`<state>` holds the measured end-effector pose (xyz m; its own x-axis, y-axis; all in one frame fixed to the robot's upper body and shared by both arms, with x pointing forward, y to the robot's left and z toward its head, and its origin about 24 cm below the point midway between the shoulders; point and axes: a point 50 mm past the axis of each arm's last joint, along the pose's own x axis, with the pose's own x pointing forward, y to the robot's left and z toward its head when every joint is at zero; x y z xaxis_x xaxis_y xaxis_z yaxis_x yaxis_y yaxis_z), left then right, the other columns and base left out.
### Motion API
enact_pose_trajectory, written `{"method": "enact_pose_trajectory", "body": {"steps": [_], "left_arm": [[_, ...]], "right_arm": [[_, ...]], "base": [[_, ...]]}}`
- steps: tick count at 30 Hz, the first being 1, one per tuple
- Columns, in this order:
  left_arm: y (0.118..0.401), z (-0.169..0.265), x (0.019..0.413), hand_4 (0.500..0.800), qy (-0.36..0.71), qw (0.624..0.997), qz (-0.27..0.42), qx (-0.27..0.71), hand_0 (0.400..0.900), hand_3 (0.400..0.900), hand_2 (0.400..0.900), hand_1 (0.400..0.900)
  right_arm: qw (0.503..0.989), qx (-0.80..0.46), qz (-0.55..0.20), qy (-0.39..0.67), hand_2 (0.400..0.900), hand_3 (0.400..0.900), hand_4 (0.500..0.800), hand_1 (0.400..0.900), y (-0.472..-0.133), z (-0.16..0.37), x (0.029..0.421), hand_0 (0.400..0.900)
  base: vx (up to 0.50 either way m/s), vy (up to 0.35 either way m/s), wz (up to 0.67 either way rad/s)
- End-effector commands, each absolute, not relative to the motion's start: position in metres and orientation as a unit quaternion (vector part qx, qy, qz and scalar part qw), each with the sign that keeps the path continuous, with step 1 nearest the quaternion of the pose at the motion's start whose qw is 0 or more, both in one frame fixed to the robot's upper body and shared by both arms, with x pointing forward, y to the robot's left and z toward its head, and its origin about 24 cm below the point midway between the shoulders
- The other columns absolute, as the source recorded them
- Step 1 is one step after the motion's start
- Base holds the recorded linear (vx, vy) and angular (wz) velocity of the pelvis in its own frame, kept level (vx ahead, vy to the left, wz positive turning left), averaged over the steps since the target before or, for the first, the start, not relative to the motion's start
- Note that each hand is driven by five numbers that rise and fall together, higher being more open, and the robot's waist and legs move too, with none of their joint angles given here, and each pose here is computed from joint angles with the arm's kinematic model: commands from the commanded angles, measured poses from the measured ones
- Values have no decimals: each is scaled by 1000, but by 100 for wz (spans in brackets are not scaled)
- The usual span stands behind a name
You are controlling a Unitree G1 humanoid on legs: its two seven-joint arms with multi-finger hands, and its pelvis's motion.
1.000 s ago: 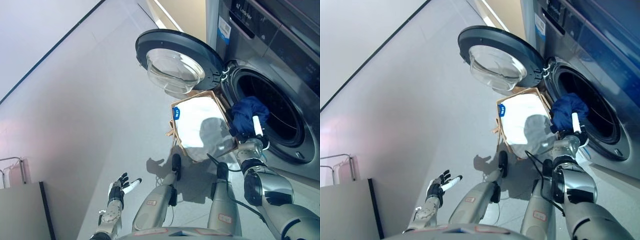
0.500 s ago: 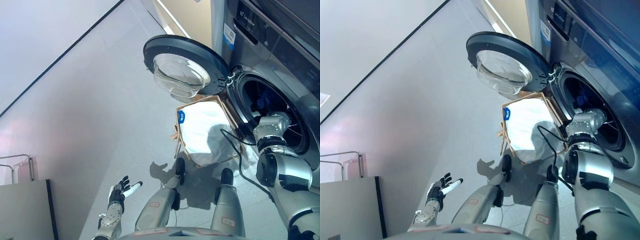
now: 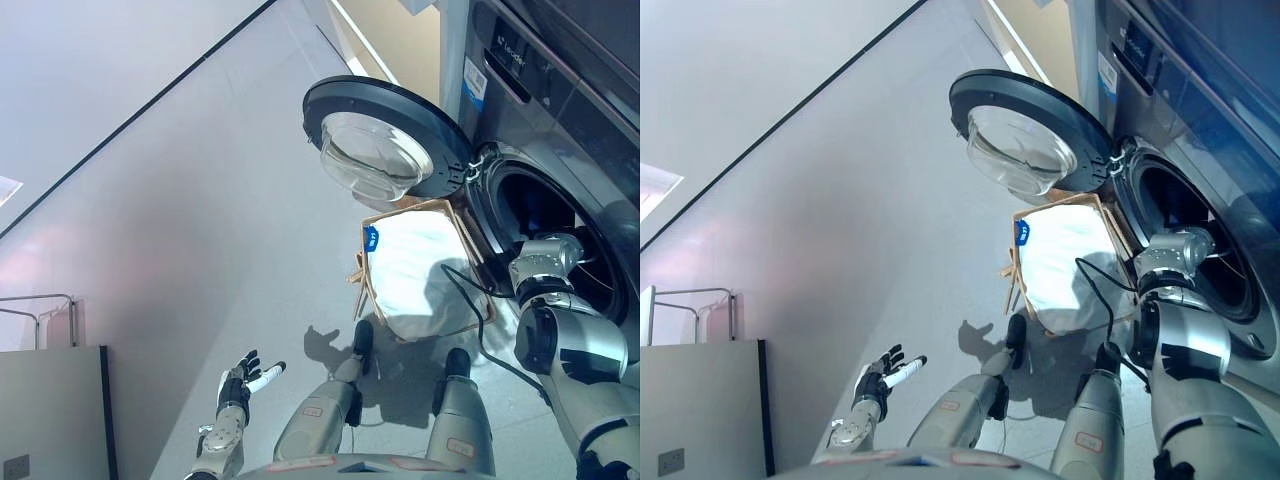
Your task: Put the clothes in the basket into the washing machine.
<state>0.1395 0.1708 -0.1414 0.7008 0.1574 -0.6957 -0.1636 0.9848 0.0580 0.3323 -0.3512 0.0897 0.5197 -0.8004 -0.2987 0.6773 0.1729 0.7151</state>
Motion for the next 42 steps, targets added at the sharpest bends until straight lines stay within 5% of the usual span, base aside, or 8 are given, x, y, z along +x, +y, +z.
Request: {"method": "enact_pose_trajectory", "body": {"steps": [1,12,20,26,32,42], "left_arm": [[190,-139,148,800,367,923,115,23,900,900,900,900],[201,-145,136,800,402,906,129,37,900,900,900,900],[214,-149,120,800,427,893,131,63,900,900,900,900],[231,-149,107,800,435,885,151,67,900,900,900,900],[240,-158,78,800,495,856,130,65,900,900,900,900],[227,-162,78,800,517,850,65,82,900,900,900,900]], "right_arm": [[779,392,-482,-87,900,900,800,900,-361,90,325,900],[812,304,-481,130,900,900,800,900,-332,-22,271,900],[835,104,-413,349,900,900,800,900,-302,-99,194,900],[832,-164,-233,475,900,900,800,900,-281,-133,138,900],[774,-353,-11,526,900,900,800,900,-258,-153,96,900],[766,-293,-18,572,900,900,800,900,-251,-161,69,900]], "base": [[0,0,0],[13,-13,-4],[24,-11,-6],[19,0,-6],[26,15,-7],[26,25,-12]]}}
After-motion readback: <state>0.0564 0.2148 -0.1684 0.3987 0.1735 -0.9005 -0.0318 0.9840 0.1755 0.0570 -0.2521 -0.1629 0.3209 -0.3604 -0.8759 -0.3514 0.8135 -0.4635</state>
